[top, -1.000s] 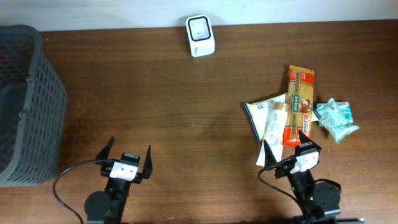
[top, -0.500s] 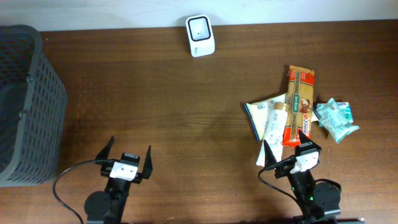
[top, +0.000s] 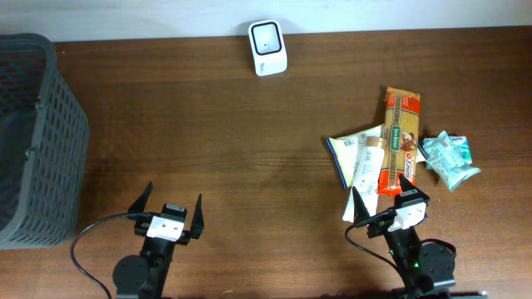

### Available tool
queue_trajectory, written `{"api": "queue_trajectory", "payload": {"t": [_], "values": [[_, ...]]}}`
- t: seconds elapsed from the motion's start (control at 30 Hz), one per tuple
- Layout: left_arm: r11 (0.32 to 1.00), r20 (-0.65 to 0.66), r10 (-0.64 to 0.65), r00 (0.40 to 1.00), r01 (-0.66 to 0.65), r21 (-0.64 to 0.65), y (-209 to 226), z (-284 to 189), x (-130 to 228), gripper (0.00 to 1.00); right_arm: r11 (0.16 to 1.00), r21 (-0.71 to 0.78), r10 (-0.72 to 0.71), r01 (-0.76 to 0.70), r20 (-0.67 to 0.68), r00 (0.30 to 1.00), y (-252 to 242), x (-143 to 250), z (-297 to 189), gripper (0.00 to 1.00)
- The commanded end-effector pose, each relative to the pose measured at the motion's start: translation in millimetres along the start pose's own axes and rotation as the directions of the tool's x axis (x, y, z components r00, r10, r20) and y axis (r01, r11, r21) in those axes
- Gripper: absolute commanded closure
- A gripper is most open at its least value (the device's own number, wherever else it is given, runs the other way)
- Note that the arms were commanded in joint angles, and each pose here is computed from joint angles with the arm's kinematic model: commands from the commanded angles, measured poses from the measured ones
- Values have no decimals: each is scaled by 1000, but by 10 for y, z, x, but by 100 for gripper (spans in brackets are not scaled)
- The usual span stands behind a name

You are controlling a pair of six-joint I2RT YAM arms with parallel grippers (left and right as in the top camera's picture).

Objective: Scan the item barcode

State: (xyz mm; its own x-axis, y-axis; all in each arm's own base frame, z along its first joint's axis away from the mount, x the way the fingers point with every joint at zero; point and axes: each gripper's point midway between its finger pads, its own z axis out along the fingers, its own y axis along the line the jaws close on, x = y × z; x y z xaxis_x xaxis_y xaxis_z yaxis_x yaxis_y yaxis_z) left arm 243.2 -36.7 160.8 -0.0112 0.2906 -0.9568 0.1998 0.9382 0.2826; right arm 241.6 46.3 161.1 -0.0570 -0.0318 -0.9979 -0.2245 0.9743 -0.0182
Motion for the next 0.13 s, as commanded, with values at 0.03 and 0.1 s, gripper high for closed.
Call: {"api": "queue_trajectory", "payload": {"t": [0.03,0.1], "values": [[1000,6,9,1000,-9,7,-20,-1,3,1,1000,-8,8,-8,-1,1000,13,20,0,1],[1000,6,9,1000,-9,7,-20,-1,3,1,1000,-8,8,-8,-1,1000,13,20,0,1]]}}
